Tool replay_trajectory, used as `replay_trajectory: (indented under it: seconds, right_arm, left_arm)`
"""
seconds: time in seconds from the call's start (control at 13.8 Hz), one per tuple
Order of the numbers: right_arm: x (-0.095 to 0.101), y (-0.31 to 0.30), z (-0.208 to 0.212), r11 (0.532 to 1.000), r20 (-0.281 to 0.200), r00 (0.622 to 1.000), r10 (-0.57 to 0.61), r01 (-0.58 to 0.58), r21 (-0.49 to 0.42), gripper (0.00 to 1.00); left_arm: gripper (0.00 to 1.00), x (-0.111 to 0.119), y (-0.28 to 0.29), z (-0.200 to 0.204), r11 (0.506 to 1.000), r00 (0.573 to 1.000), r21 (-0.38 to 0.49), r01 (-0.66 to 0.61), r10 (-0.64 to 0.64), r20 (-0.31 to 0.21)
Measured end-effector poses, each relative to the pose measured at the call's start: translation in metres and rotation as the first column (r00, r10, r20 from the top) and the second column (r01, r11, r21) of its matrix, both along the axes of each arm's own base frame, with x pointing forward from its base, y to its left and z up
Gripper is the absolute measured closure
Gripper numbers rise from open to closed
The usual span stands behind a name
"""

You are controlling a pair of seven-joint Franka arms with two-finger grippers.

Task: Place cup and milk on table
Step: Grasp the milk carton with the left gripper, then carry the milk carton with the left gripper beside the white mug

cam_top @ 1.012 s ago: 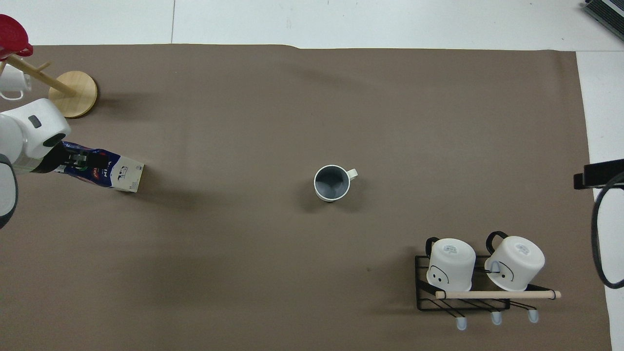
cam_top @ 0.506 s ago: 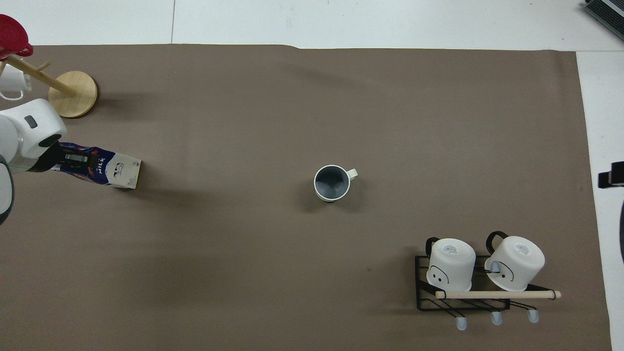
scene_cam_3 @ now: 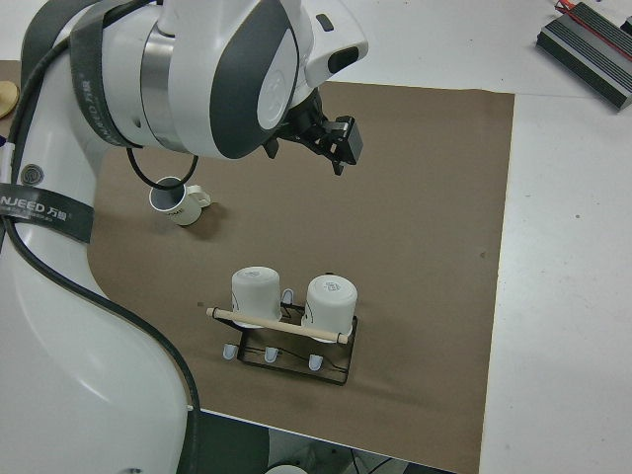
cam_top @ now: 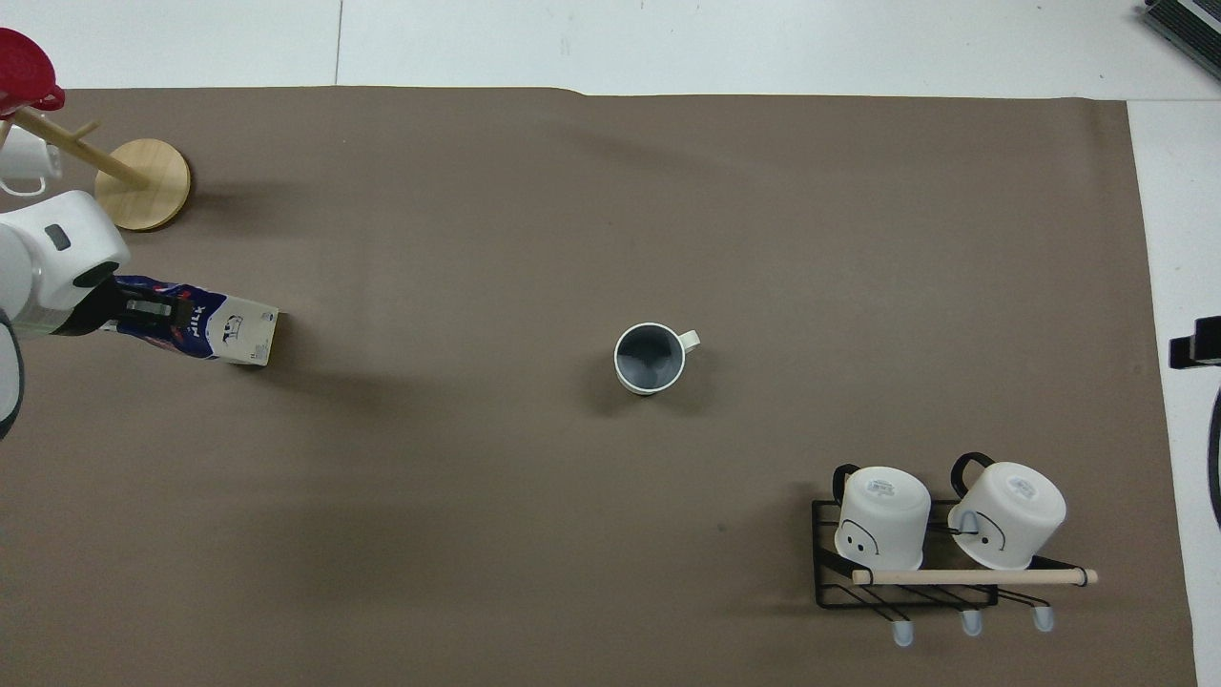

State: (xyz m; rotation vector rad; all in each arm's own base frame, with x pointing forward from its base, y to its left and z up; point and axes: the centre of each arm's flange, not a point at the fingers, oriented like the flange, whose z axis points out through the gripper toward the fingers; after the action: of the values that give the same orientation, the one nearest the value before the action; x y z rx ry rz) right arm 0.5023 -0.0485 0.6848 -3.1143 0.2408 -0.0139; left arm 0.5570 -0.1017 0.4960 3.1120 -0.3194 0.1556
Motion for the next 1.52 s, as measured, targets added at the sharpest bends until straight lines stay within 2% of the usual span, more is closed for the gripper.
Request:
replay_trajectory:
  seconds: [0.36, 0.72, 1.01, 1.23, 1.52]
  right_arm:
    - [0.0, 0.001, 0.0, 1.0, -0.001, 1.0, 0.003, -0.003, 0.0, 0.0]
    - [0.0, 0.001, 0.0, 1.0, -0.001, 1.0, 0.003, -0.003, 0.0, 0.0]
    - [0.0, 0.001, 0.0, 1.0, -0.001, 1.0, 0.003, -0.003, 0.0, 0.0]
    - [0.0, 0.001, 0.0, 1.0, -0.001, 1.0, 0.003, -0.003, 0.0, 0.0]
    - [0.0, 0.001, 0.0, 1.0, -0.001, 1.0, 0.003, -0.003, 0.0, 0.0]
  left_arm:
    - [0.6, -0.035, -0.119, 0.002, 0.994, 0.995, -0.032, -0.104, 0.104, -0.009]
    - [0.6, -0.063, -0.193, 0.003, 0.982, 0.983, -0.04, -0.186, 0.186, -0.002]
    - [0.6, -0.047, -0.237, -0.023, 0.972, 0.972, -0.009, -0.235, 0.235, 0.002]
    - [0.6, -0.032, -0.247, -0.043, 0.973, 0.973, 0.01, -0.232, 0.232, 0.007]
    - [0.59, -0.031, -0.249, -0.045, 0.974, 0.974, 0.01, -0.228, 0.228, 0.012]
